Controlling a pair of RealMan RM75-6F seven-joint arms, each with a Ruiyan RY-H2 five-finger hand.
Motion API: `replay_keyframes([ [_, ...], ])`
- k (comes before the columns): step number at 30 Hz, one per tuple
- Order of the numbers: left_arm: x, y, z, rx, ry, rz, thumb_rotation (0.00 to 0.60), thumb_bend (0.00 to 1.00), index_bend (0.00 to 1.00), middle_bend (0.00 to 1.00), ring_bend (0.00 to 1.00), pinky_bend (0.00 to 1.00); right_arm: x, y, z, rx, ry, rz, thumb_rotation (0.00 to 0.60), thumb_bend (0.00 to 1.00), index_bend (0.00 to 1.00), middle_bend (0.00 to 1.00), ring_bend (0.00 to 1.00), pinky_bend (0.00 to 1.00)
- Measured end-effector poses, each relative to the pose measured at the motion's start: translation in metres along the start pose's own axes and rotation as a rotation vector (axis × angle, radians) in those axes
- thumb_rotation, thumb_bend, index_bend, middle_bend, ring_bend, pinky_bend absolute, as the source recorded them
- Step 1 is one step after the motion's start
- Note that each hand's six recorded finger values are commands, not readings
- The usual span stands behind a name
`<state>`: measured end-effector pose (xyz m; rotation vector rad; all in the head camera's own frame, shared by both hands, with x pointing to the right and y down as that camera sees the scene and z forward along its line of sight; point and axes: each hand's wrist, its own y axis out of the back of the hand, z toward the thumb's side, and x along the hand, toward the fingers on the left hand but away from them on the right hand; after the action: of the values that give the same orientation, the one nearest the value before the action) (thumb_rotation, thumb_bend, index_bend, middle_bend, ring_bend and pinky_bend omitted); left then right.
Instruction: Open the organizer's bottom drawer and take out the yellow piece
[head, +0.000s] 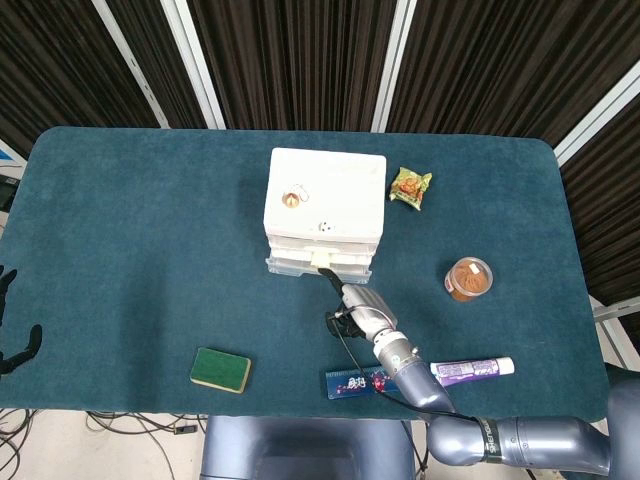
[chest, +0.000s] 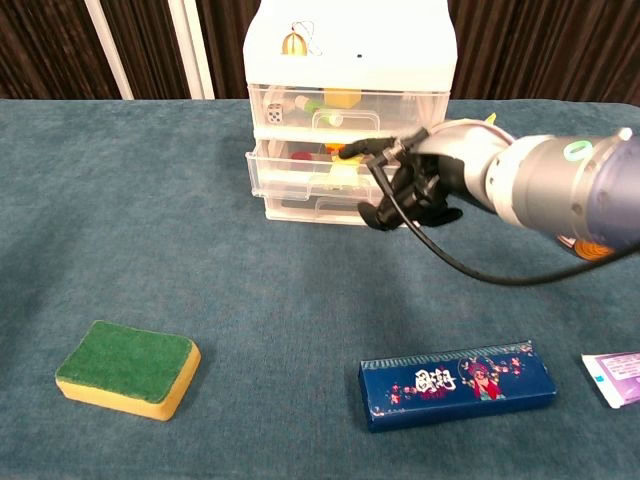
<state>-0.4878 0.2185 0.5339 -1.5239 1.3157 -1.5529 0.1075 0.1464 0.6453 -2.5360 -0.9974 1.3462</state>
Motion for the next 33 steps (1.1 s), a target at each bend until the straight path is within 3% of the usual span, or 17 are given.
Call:
replay_keyframes([
  [20,0.0,0.0,-0.001,-0.005,0.004,-0.002,0.6,0.4,0.0,0.0,0.0,0.0,-0.012,0.003,0.009,0.04,-0.069,0.02,0.6,0.62,0.04,1.0,1.0,1.0],
  [33,0.0,0.0,-0.001,-0.008,0.004,-0.007,0.6,0.4,0.0,0.0,0.0,0.0,-0.018,0.005,0.013,0.165,-0.12,0.011,0.6,0.59,0.08,1.0,1.0,1.0],
])
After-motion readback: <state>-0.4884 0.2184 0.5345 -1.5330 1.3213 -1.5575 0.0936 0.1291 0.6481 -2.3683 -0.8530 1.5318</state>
